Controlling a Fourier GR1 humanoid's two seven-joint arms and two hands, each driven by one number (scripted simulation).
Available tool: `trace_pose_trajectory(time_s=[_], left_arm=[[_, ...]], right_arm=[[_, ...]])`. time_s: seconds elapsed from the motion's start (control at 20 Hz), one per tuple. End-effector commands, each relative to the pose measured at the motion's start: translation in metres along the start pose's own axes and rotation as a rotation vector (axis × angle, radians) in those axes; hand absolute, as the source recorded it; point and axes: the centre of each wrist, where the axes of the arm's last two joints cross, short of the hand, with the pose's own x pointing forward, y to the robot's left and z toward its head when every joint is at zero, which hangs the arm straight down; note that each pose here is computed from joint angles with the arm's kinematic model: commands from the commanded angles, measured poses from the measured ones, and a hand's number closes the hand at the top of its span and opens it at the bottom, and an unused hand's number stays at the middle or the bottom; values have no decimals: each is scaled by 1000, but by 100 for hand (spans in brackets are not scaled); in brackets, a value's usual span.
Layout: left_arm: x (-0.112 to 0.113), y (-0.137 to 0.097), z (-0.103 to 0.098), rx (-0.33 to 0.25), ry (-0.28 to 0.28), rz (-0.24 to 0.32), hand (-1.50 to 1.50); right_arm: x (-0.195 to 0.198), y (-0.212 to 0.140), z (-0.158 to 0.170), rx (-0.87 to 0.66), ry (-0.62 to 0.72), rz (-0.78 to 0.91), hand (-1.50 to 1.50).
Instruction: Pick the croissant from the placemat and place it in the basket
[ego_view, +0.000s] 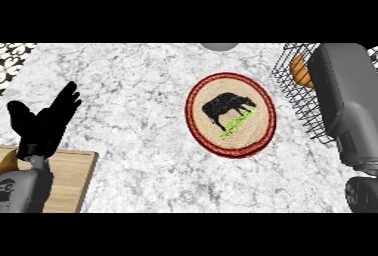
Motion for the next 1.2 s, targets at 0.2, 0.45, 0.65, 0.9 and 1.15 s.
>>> trace_pose_trajectory(time_s=[0.2, 0.45, 0.65, 0.9, 1.15], left_arm=[[9, 3, 0, 8, -11, 14, 0], [-4, 12, 8, 35, 38, 0, 0], [-13, 12, 12, 74, 36, 20, 0], [-9, 12, 9, 75, 59, 28, 0], [-20, 11, 16, 72, 52, 23, 0]], right_arm=[[4, -18, -11, -159, 216, -290, -150], [-5, -41, -30, -256, 305, -444, -150], [-17, -53, 4, -219, 328, -464, -150], [-47, -62, 11, -117, 337, -396, -150], [-85, -80, 25, -48, 327, -412, -150]])
